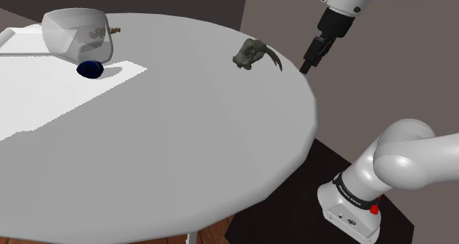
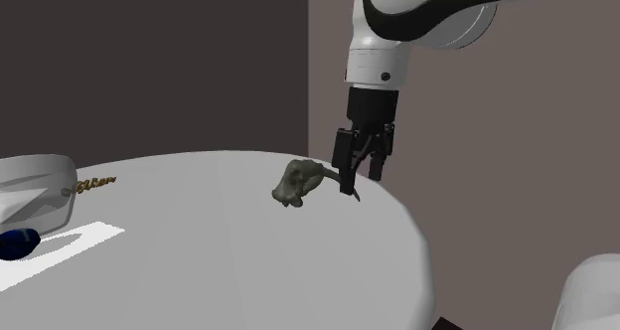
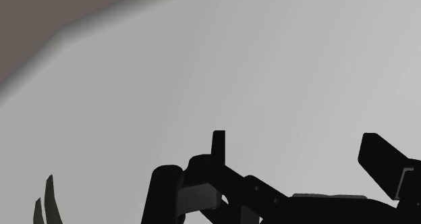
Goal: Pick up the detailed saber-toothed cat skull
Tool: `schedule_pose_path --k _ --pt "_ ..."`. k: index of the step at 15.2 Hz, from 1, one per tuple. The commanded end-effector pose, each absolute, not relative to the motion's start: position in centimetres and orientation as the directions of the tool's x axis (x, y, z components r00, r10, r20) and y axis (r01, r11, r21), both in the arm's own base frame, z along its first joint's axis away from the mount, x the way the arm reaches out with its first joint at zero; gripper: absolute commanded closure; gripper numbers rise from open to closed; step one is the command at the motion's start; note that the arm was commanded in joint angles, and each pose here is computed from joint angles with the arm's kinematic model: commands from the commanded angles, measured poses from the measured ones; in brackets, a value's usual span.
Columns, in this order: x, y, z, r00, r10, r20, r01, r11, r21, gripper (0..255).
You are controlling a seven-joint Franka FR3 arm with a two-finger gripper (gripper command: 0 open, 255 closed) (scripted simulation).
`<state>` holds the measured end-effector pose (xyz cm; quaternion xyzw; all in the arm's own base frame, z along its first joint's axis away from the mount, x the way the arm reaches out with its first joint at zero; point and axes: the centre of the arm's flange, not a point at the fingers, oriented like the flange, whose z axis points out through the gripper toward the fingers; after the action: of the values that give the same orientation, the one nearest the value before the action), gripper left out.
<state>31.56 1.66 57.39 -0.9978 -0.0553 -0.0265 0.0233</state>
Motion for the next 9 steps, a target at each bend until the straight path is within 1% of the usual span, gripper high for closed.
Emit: schedule_pose_path --k 1,9 --pt "31.6 1.7 57.4 0.992 0.109 0.055 0.112 -0.993 -0.043 0" --pt "36.4 -9.7 56.0 0.935 0.332 0.122 0.349 -0.923 -0.161 0"
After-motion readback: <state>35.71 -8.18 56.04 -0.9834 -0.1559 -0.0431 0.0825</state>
